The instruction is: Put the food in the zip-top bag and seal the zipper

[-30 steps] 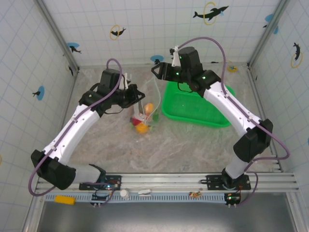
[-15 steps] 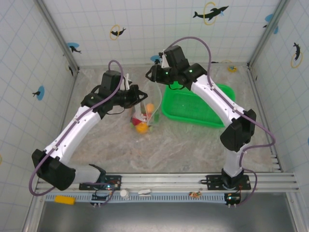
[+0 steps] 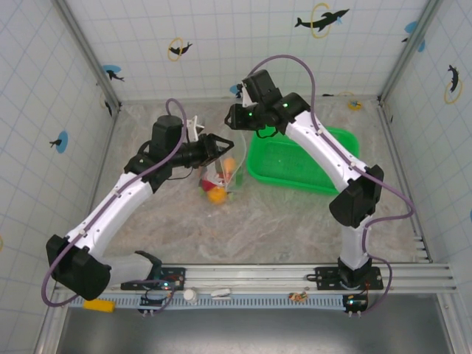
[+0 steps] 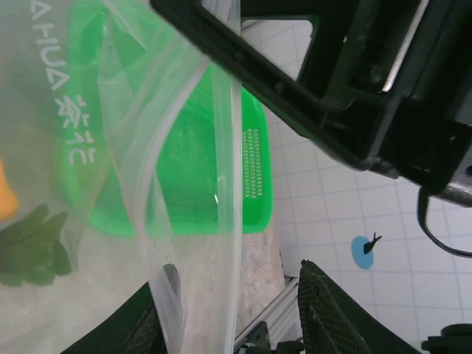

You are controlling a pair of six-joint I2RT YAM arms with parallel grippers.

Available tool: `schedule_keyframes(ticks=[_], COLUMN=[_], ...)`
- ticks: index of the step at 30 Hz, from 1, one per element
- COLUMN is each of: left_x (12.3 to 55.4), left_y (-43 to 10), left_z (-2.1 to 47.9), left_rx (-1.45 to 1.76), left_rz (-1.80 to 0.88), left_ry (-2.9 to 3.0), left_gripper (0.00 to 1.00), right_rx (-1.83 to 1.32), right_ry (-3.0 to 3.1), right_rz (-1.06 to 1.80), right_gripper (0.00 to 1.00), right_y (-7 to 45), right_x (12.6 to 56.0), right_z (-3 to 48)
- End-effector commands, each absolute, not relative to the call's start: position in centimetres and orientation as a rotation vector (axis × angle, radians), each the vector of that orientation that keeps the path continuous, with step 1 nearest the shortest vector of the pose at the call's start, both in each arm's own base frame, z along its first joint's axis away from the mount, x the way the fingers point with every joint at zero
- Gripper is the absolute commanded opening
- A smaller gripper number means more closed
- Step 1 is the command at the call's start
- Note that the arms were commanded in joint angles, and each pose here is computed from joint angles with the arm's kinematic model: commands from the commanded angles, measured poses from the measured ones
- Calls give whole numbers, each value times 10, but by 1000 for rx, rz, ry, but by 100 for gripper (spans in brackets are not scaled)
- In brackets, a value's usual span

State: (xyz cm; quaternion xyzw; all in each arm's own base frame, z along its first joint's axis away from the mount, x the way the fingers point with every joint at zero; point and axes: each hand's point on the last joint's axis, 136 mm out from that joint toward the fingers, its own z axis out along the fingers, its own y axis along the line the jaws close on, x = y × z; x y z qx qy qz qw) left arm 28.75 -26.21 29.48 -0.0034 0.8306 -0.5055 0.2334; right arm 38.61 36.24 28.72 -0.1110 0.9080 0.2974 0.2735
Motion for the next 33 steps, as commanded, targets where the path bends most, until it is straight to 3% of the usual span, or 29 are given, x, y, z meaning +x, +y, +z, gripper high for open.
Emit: schedule_keyframes(ticks=[1,6,14,25,29,33], left_x=[281,280,295,310,309,314], left_y=[-269,-267,-230,-125,-107,-104], left_z=[311,312,362,425,418,352], left_rx=[62,58,14,-252,-268,-319], left_rz=[-1469,-1461,-1145,-577,-480,-396], left_ry=[2211,2202,2103,1831,1761,1923], left_gripper=[45,44,44,46,46,45], right_rx=[-302,-322,-326,-565,-605,-606], right_ry=[2474,2505,2437,2112,2073,2191], right_rz=[779,759,787,1002,972,938], right_gripper=[49,45,15,12,8,5], right_y=[361,365,364,376,373,370], right_x=[383,372,380,375,376,377], right_z=[284,276,301,388,398,365])
